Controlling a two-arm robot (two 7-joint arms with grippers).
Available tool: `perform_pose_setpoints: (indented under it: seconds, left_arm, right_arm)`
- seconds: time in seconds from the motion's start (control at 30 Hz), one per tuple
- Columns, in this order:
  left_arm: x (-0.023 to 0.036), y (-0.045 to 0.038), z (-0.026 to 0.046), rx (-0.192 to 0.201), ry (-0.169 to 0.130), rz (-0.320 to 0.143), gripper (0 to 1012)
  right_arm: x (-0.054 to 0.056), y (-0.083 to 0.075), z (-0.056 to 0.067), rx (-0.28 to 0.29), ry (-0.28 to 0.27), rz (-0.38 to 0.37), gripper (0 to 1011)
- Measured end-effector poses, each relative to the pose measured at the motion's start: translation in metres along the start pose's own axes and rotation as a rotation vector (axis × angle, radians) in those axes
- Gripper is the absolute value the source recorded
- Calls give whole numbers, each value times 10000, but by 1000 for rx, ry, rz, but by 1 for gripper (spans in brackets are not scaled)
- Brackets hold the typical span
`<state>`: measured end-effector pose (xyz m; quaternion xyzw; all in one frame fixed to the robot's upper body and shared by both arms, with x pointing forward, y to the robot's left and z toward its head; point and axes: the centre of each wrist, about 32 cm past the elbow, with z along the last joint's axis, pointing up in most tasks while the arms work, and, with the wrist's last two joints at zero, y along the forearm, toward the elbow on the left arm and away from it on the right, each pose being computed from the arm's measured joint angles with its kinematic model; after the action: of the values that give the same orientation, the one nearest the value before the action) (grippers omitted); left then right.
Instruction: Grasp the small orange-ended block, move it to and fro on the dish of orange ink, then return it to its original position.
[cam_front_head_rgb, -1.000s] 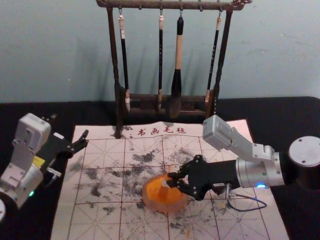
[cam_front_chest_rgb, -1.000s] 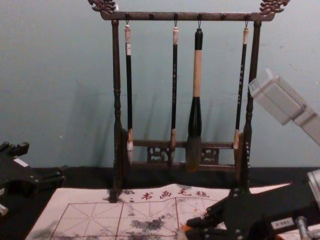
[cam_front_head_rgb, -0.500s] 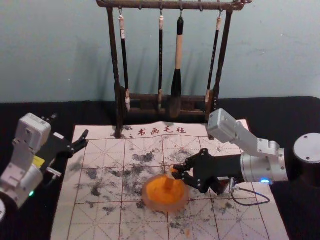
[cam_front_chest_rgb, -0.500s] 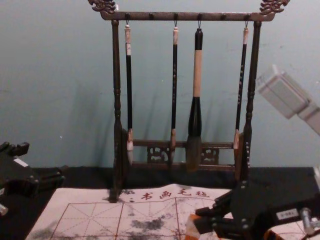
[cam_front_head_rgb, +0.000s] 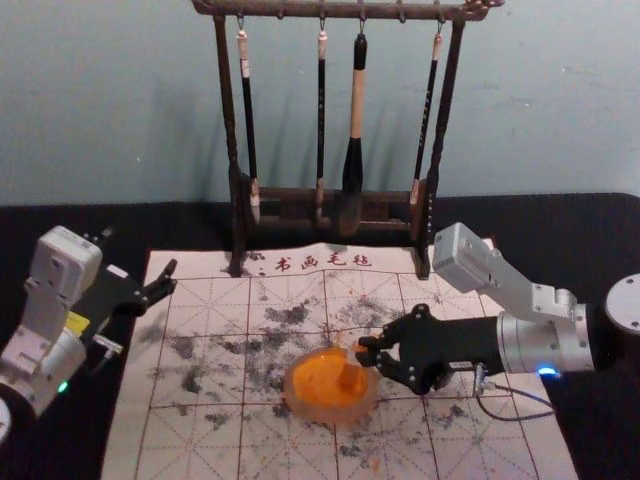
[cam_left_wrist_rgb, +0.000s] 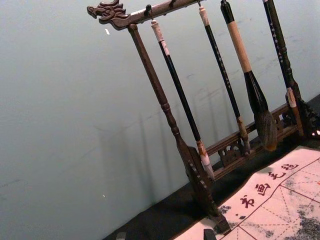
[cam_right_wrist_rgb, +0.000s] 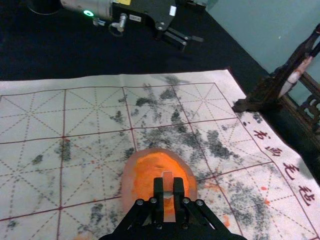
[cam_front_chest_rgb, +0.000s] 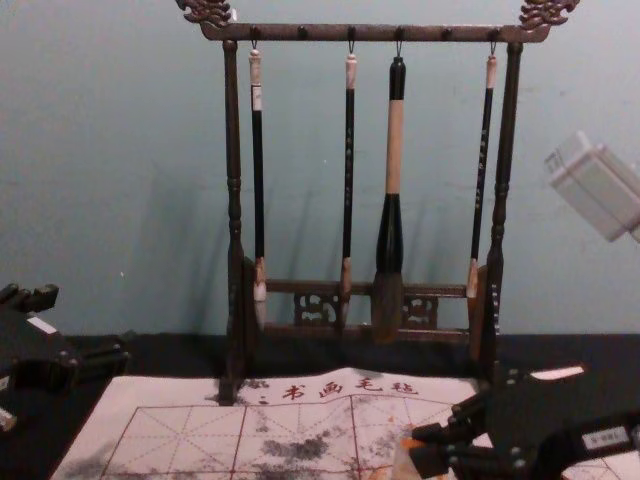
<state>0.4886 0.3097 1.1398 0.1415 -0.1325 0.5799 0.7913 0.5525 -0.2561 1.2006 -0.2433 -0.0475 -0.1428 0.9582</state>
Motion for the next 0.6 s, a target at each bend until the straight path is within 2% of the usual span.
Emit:
perform_pose_setpoints:
  seconds: [0.27, 0.6]
  left_arm:
    - [0, 0, 0, 0, 0, 0, 1001]
    - [0, 0, 0, 0, 0, 0, 1001]
  right_arm:
    - [-53, -15, -2, 8, 0, 18, 84]
    - [-58, -15, 9, 22, 1, 16, 84]
